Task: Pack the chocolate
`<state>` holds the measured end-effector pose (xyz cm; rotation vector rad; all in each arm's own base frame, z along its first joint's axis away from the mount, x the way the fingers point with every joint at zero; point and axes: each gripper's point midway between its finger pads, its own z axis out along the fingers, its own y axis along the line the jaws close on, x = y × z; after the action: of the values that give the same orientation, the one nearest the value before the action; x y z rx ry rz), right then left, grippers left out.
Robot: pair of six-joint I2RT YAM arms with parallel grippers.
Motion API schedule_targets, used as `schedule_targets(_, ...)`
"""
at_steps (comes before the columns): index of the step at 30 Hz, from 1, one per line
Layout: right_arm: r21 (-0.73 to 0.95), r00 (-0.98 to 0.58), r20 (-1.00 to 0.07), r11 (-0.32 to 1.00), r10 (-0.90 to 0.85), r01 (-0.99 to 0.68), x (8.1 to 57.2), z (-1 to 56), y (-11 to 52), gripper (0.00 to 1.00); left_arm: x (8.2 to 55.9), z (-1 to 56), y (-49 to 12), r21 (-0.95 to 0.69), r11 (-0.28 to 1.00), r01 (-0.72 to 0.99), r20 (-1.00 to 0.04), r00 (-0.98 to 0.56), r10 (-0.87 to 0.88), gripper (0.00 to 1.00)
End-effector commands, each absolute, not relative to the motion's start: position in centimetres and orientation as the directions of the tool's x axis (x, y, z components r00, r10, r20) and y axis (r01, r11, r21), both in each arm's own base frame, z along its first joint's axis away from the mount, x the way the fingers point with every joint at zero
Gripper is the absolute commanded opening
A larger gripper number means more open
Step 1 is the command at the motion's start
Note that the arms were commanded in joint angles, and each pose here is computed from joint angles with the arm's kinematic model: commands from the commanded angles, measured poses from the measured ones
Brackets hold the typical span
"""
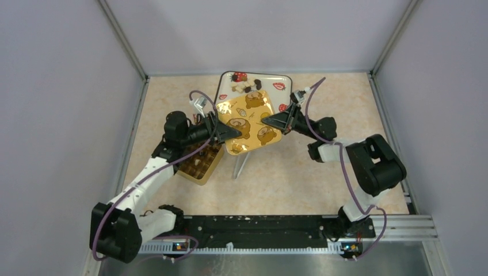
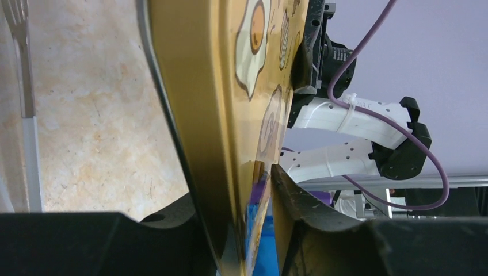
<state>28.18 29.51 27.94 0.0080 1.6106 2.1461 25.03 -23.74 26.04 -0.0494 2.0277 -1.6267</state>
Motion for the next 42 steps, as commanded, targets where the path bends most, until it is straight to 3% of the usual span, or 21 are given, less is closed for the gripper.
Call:
schedule_targets(1,0.788,-0.822,-0.404,-0.304,0.401,-0.535,26.2,31.3,28.9,0.0,25.2,29.5,-23.5,-0.904,0.191,0.383,-0.428,-0.8,-0.421,0.37)
schedule_targets(5,0.806,-0.835,-0.38,-0.3,0.397,-0.51,26.3,30.5,29.1,0.0,25.5,29.7,-23.2,-0.908,0.191,0.372,-0.418,-0.79,-0.448,0.24)
schedule_targets(8,0.82,-0.845,-0.364,-0.295,0.391,-0.49,26.3,29.9,29.2,0.0,25.7,29.8,-23.2,-0.912,0.193,0.363,-0.41,-0.788,-0.46,0.06)
schedule_targets(9,0.825,-0.85,-0.359,-0.294,0.386,-0.482,26.3,29.6,29.3,0.06,25.7,29.8,-23.1,-0.913,0.193,0.36,-0.408,-0.786,-0.465,0.0)
schedule_targets(11,0.839,-0.86,-0.339,-0.29,0.381,-0.459,26.5,29.1,29.3,0.31,25.9,30.1,-22.8,-0.912,0.197,0.359,-0.409,-0.776,-0.48,0.0)
schedule_targets(14,0.861,-0.87,-0.301,-0.28,0.391,-0.424,26.8,28.1,29.2,0.59,26.2,30.7,-22.1,-0.911,0.223,0.347,-0.412,-0.749,-0.519,0.0)
schedule_targets(15,0.868,-0.869,-0.29,-0.273,0.401,-0.415,27.1,27.7,29.0,0.78,26.3,30.9,-21.7,-0.911,0.235,0.339,-0.412,-0.736,-0.538,0.0)
schedule_targets(16,0.875,-0.87,-0.28,-0.265,0.406,-0.405,27.3,27.4,28.9,0.82,26.5,30.9,-21.3,-0.913,0.25,0.323,-0.409,-0.72,-0.56,0.0)
schedule_targets(21,0.925,-0.854,-0.229,-0.169,0.468,-0.341,29.1,24.5,27.0,0.87,27.0,31.5,-18.1,-0.903,0.358,0.236,-0.425,-0.604,-0.674,0.0)
schedule_targets(24,0.944,-0.834,-0.227,-0.096,0.503,-0.315,30.3,23.0,25.7,0.87,26.8,30.8,-15.0,-0.894,0.436,0.099,-0.423,-0.501,-0.755,0.0)
schedule_targets(27,0.958,-0.827,-0.241,-0.009,0.507,-0.285,31.3,21.5,25.3,0.88,26.0,30.3,-11.1,-0.896,0.442,-0.049,-0.402,-0.336,-0.852,0.0)
schedule_targets(30,0.96,-0.834,-0.27,0.062,0.481,-0.275,31.8,20.6,25.6,0.88,25.0,29.9,-8.3,-0.899,0.428,-0.091,-0.404,-0.198,-0.893,0.0)
schedule_targets(42,0.96,-0.881,-0.278,0.08,0.383,-0.268,31.4,19.3,26.4,0.87,24.7,23.2,-8.5,-0.892,0.416,-0.175,-0.371,-0.241,-0.897,0.0)
